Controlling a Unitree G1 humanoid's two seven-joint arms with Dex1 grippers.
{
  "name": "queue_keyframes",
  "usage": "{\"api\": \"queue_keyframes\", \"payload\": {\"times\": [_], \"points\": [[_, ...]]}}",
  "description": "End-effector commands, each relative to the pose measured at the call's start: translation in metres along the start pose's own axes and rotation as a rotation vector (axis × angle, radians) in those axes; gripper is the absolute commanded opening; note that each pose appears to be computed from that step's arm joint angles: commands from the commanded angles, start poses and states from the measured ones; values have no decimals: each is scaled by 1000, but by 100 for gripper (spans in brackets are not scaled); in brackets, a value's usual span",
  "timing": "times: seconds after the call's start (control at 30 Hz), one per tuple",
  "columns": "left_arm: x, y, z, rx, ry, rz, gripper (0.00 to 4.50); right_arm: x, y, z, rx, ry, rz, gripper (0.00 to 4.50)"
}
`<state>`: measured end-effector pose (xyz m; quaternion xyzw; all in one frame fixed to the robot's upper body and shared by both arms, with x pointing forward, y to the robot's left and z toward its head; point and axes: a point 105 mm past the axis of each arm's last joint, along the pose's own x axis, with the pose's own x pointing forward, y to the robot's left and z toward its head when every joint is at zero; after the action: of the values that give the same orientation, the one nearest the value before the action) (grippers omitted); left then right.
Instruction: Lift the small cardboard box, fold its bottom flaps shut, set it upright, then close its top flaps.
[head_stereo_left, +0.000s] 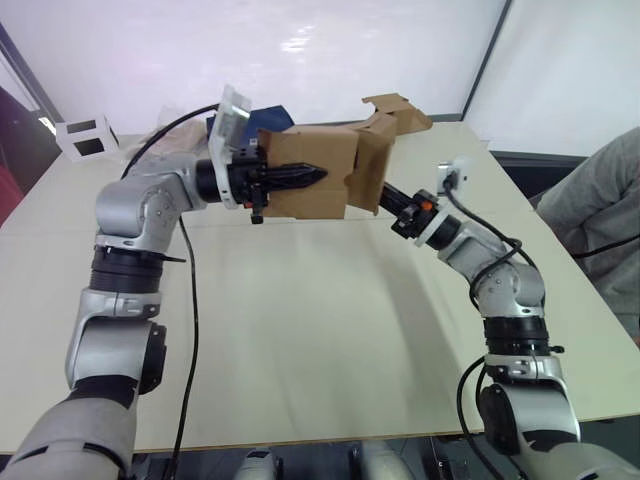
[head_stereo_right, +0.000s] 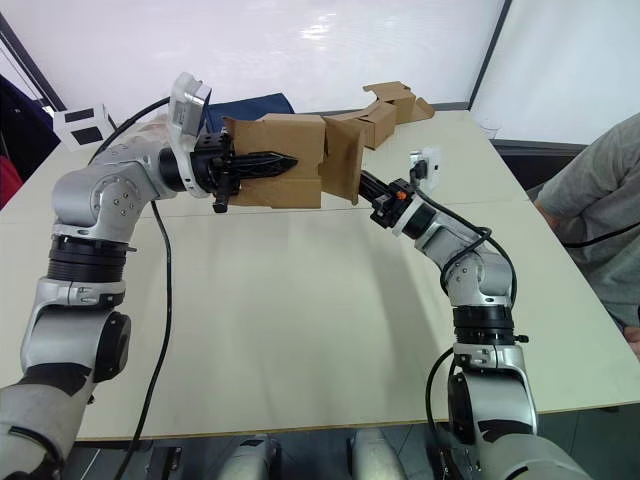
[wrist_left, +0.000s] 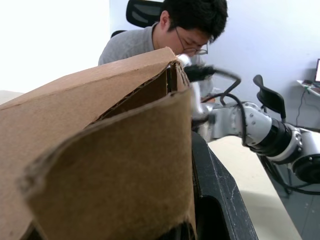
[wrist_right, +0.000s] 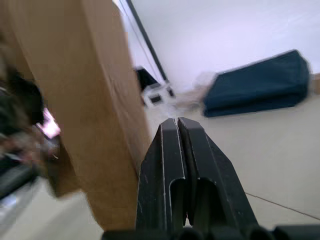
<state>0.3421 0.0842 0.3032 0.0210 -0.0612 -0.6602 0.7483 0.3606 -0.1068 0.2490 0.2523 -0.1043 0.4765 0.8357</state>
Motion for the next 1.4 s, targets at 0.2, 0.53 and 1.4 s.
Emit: {"api": "queue_keyframes", "payload": {"times": [0.2,0.53,1.4], "points": [[-1,0,12,30,-37,-7,0,3,40,9,95,-82,122,4],[-1,-1,15,12,-47,-20,0,6,41,4,149,-112,126,110],[-2,-2,17,-18,-62,-20,0,2,36,3,218,-188,94,82]]}}
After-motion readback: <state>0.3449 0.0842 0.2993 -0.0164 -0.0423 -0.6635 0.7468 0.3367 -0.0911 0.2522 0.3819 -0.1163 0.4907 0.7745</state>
